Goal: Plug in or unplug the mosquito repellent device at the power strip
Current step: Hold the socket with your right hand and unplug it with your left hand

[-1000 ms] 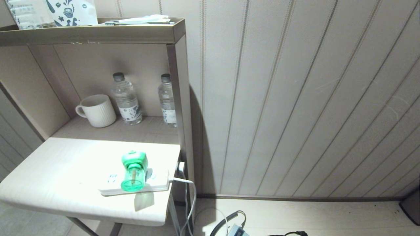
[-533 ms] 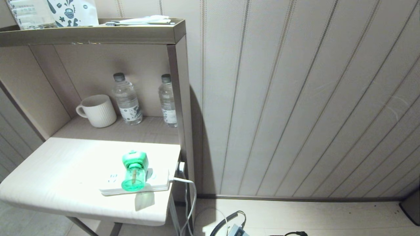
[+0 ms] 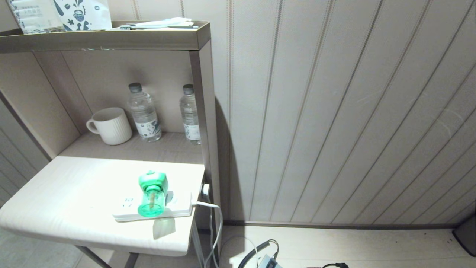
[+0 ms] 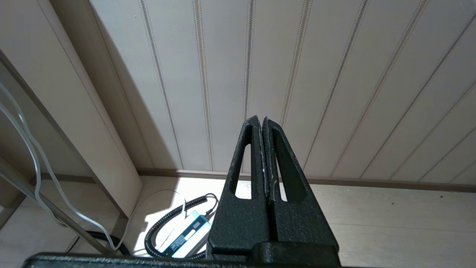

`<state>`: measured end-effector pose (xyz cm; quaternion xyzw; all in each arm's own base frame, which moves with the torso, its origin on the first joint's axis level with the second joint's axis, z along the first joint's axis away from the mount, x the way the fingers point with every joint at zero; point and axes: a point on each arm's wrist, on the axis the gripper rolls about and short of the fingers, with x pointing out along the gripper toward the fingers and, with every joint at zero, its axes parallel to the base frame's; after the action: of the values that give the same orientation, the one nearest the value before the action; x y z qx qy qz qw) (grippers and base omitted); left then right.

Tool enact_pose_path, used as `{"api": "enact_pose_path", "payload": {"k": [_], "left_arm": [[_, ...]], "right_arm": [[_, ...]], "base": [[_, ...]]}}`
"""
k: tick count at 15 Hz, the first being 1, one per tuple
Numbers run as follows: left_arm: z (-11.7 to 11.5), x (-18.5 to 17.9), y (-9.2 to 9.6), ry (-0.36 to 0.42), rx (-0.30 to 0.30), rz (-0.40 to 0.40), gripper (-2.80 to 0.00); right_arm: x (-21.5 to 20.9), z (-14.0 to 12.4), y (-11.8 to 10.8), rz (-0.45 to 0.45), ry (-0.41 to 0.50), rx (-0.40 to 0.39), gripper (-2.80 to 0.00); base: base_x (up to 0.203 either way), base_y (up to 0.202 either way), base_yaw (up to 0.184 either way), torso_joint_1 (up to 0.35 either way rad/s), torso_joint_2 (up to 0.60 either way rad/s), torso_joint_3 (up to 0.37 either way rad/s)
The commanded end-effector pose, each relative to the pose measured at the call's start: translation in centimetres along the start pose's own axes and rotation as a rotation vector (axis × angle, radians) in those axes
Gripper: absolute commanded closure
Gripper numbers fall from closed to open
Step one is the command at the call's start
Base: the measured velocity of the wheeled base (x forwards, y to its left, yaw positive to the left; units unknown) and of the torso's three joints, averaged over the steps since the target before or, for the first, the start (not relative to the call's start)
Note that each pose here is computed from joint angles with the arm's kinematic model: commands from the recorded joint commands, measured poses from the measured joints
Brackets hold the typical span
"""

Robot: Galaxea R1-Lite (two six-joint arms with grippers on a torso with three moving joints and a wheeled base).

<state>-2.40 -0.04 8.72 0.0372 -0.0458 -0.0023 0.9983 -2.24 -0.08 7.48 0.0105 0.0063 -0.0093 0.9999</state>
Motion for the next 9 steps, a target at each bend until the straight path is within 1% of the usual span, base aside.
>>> {"api": "enact_pose_path", "payload": {"k": [1,2,3,4,5,9], "left_arm": [[-0.22,0.07,-0.01,0.0,-0.025,0.005,0.0],[-0.22,0.07,-0.01,-0.001,-0.03,0.004,0.0],[-0.2,0.07,0.0,-0.003,-0.046,0.005,0.0],[-0.17,0.07,0.01,-0.005,-0.074,0.009,0.0],[-0.1,0.07,0.02,-0.012,-0.081,0.01,0.0],[-0.1,0.06,0.02,-0.014,-0.081,0.011,0.0]], "right_arm": [[0.01,0.0,0.0,0.0,0.001,0.0,0.0],[0.01,0.0,0.0,0.0,0.001,0.0,0.0],[0.01,0.0,0.0,0.0,0.001,0.0,0.0],[0.01,0.0,0.0,0.0,0.001,0.0,0.0],[0.01,0.0,0.0,0.0,0.001,0.0,0.0],[0.01,0.0,0.0,0.0,0.001,0.0,0.0]], "base": [[0.0,0.0,0.0,0.0,0.0,0.0],[0.0,0.0,0.0,0.0,0.0,0.0],[0.0,0.0,0.0,0.0,0.0,0.0],[0.0,0.0,0.0,0.0,0.0,0.0],[0.0,0.0,0.0,0.0,0.0,0.0],[0.0,0.0,0.0,0.0,0.0,0.0]]}}
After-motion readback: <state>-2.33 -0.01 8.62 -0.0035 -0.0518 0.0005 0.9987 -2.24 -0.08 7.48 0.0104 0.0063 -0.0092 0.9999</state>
